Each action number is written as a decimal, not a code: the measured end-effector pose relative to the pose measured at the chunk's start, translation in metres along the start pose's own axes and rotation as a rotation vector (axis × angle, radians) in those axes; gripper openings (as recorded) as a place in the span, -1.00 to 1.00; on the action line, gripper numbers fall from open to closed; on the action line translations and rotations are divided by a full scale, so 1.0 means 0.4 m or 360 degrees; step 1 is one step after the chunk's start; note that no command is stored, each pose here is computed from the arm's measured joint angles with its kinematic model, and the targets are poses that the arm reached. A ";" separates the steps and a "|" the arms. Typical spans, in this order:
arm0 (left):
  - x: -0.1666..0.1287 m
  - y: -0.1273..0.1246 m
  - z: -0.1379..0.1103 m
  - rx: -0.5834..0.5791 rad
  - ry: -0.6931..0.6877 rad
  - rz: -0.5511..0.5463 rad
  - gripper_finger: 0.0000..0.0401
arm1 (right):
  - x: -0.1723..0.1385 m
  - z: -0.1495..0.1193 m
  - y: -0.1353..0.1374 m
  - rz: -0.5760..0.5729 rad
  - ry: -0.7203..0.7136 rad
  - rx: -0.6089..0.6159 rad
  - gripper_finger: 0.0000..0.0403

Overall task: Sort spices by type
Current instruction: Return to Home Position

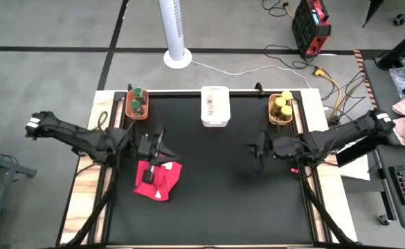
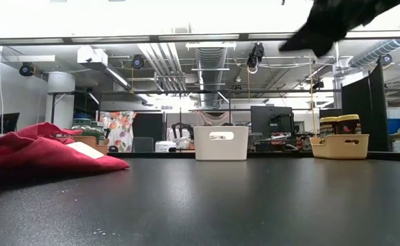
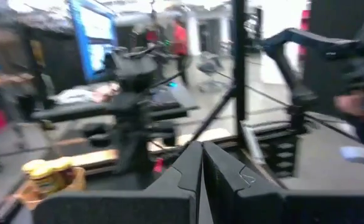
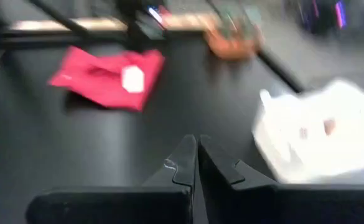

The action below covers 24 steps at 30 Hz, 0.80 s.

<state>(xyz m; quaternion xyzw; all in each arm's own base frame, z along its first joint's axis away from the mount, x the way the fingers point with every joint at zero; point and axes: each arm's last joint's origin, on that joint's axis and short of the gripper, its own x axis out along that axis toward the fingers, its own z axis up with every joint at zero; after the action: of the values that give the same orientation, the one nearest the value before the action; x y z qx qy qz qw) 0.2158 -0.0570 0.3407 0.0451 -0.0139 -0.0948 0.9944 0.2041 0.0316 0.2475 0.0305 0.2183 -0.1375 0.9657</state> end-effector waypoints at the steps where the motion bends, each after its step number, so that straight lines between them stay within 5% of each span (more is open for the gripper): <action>1: 0.002 -0.002 -0.022 0.0018 -0.0026 0.0041 -1.00 | -0.004 0.003 0.015 0.0053 -0.0064 -0.0092 -0.95; 4: -0.004 0.006 -0.077 0.0130 -0.0088 0.0214 -1.00 | -0.016 0.014 0.045 0.0153 -0.0309 -0.0356 -0.95; 9: -0.040 0.081 -0.130 0.0230 -0.0173 0.0475 -1.00 | -0.045 0.048 0.015 0.0281 -0.0528 -0.0514 -0.95; 16: -0.148 0.181 -0.179 0.0112 -0.0245 0.0351 -1.00 | -0.103 0.015 -0.050 0.0430 -0.0693 -0.0557 -0.95; 24: -0.242 0.163 -0.220 0.0137 -0.0279 0.0349 -1.00 | -0.180 -0.081 -0.100 0.0504 -0.0924 -0.0492 -0.95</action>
<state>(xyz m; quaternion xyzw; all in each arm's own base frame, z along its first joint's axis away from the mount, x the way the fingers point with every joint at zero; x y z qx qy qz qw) 0.1362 0.0328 0.2572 0.0773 -0.1096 0.0115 0.9909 0.1169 0.0152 0.2491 -0.1228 -0.0541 0.0455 0.9899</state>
